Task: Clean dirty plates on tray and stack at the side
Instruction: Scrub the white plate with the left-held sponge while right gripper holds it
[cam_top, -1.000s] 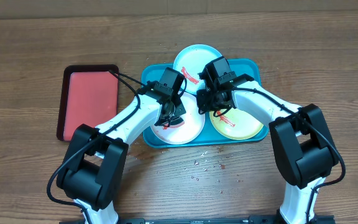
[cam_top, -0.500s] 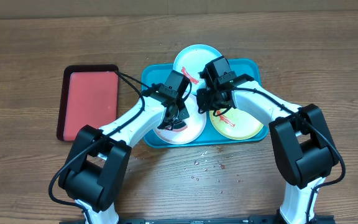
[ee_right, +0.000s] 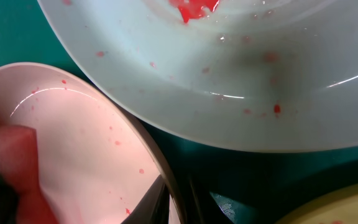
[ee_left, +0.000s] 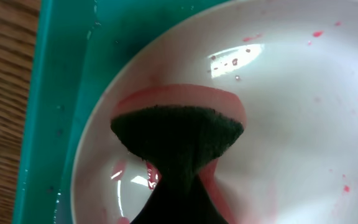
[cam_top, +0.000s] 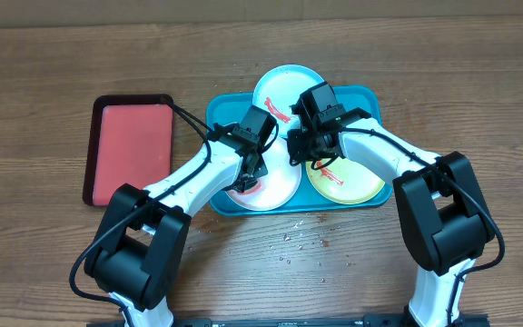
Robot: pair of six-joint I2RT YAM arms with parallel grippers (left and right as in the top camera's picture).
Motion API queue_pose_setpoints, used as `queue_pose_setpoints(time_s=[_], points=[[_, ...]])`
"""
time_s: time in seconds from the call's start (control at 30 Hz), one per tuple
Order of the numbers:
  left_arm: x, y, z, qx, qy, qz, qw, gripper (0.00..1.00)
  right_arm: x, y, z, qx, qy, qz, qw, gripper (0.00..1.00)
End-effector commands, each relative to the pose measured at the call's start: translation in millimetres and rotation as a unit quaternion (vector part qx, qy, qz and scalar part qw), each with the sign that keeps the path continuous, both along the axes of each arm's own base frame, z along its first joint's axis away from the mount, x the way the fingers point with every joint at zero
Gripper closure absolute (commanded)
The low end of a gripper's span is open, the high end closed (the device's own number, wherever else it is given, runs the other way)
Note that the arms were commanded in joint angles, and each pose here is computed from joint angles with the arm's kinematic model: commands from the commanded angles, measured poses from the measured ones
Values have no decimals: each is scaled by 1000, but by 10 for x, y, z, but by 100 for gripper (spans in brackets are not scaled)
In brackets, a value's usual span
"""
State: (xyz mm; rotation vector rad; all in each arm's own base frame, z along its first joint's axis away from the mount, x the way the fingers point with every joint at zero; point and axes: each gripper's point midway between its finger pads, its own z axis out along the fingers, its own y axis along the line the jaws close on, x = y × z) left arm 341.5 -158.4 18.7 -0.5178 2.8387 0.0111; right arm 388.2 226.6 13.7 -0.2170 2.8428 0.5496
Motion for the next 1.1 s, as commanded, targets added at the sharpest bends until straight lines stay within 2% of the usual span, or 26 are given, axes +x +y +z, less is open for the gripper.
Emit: queue_pose_setpoints(time_s=[0.0,0.2,0.27,0.4,0.43,0.77,1.0,1.07], points=[[127,174,150,38,-34,6,999,96,78,19,38,2,-10,-4,1000,88],[304,85,412,25,-66,-26,997,96,82,20,39,2,-11,-4,1000,88],[336,-1,485,5,-70,-35,997,96,84,21,40,2,-12,-4,1000,88],[241,-394,455,-94,-38,-67,993,96,82,36,47,7,-11,-2,1000,88],[230,-412,426,-94,-35,-70,993,96,84,42,50,8,-11,-1,1000,88],[-40,-343,0,-54,37,-75,995,96,87,49,54,10,-12,-1,1000,88],[41,21,9,47,12,-56,997,96,68,38,45,8,-8,-1,1000,89],[58,71,19,67,11,-82,994,96,69,40,46,9,-7,-3,1000,89]])
